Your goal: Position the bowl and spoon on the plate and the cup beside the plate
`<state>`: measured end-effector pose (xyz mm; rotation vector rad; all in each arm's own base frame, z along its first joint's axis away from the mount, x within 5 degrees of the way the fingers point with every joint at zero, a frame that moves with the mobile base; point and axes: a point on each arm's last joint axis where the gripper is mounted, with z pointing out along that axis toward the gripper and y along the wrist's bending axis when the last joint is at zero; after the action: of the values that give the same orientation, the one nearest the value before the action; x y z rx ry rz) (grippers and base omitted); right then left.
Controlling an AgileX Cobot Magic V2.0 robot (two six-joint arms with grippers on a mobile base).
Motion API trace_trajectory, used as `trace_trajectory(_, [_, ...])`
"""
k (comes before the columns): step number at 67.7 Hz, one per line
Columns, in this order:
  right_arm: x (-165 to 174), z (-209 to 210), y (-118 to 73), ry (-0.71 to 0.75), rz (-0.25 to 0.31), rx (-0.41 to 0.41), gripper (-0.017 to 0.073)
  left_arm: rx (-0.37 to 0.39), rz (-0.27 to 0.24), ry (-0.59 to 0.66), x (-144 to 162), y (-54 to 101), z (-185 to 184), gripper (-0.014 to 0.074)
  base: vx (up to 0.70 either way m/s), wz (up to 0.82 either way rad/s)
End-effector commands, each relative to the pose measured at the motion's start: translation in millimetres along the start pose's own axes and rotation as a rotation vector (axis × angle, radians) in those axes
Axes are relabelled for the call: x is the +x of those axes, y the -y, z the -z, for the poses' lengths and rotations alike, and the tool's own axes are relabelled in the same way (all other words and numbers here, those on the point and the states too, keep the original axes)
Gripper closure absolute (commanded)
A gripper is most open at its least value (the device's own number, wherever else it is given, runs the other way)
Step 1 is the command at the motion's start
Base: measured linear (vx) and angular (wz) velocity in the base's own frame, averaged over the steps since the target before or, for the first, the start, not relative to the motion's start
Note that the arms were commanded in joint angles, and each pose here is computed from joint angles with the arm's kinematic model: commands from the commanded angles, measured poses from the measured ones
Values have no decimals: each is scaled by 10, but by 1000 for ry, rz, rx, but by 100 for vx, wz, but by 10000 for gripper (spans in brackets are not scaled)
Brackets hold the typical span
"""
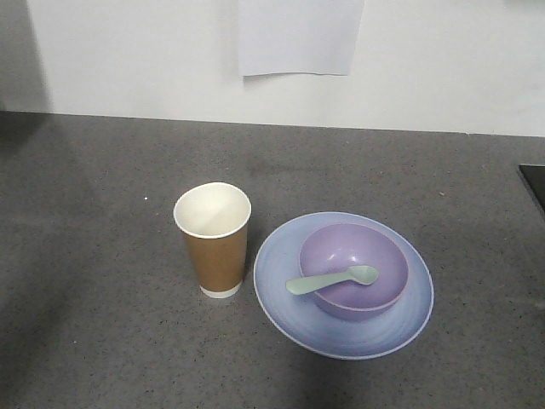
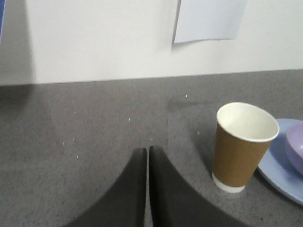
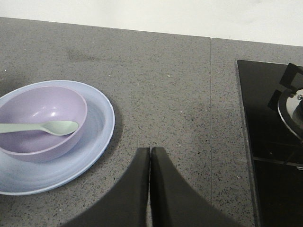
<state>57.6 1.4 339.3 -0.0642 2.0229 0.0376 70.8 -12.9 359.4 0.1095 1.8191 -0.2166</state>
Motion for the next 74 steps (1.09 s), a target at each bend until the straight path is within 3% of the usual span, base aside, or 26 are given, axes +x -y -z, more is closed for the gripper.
trace_trajectory(1, [-124, 33, 8, 84, 6, 10, 570, 50, -11, 197, -27, 29, 32, 601, 0, 0])
trace_trajectory(15, [-124, 33, 8, 84, 6, 10, 570, 51, -1, 347, 421, -6, -13, 600, 0, 0])
trace_trajectory(33, [-124, 33, 8, 84, 6, 10, 570, -17, 47, 410, 953, -97, -31, 600, 0, 0])
trace_trajectory(63, [-124, 33, 8, 83, 6, 10, 570, -90, 59, 406, 1427, -184, -168, 600, 0, 0])
trace_trajectory(74, [-124, 33, 8, 83, 6, 10, 570, -95, 27, 399, 1427, -183, -168, 600, 0, 0])
